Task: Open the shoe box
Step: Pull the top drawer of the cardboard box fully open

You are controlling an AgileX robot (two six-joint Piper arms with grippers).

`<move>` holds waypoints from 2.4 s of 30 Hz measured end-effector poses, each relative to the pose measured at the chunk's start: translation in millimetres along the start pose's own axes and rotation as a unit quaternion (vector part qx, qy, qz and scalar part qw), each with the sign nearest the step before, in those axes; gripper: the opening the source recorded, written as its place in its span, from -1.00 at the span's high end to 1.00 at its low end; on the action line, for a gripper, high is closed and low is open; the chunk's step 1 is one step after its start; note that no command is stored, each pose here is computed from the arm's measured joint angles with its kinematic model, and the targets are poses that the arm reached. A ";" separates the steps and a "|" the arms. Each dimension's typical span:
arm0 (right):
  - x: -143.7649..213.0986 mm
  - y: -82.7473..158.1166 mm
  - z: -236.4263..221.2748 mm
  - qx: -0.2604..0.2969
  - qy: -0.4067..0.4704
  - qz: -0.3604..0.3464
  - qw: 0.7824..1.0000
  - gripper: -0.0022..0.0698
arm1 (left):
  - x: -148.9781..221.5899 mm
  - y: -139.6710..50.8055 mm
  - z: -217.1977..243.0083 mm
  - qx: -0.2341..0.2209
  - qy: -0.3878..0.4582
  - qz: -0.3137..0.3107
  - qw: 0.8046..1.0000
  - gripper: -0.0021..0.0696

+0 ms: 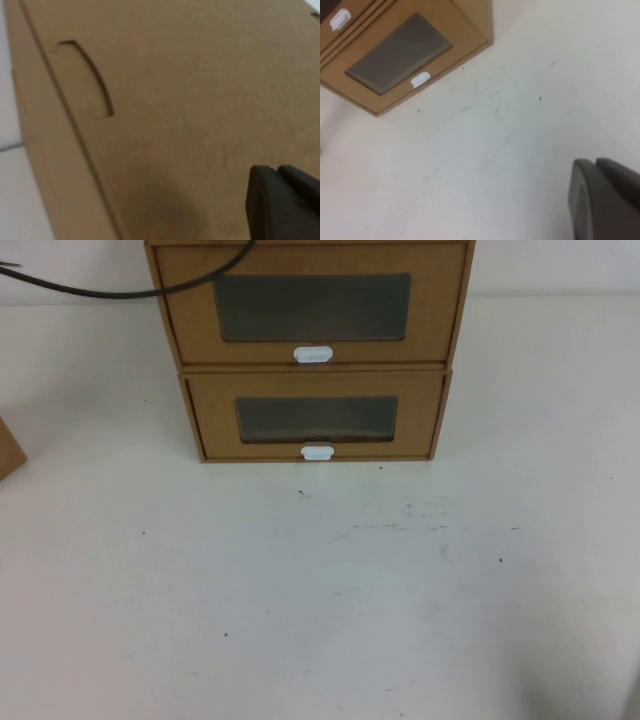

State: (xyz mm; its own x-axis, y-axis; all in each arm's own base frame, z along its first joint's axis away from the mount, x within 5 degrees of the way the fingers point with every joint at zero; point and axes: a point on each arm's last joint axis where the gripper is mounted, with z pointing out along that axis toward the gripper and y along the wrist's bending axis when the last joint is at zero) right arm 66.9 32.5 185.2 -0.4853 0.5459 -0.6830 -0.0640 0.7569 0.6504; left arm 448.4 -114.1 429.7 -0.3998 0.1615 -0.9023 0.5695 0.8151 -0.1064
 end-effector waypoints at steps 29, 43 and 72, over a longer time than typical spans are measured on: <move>-34.1 20.6 15.4 0.010 0.039 -0.097 0.995 0.99 | 16.4 9.3 35.5 -0.004 0.006 -0.010 1.000 0.96; -82.3 63.1 12.1 -0.020 0.044 -0.222 0.974 0.99 | 17.9 10.5 38.2 -0.004 0.008 -0.012 1.000 0.96; -103.1 172.2 163.6 -0.090 0.013 -0.841 0.533 0.99 | 18.7 10.5 38.4 -0.004 0.012 -0.003 1.000 0.96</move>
State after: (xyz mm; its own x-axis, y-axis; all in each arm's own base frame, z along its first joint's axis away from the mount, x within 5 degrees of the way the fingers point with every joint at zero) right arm 248.5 165.3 313.3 0.3786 -0.8580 -0.3472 -0.5093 0.1201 -0.8521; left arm 474.5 -123.9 395.6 -0.4200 0.1689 -0.8917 0.5614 0.8203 -0.1091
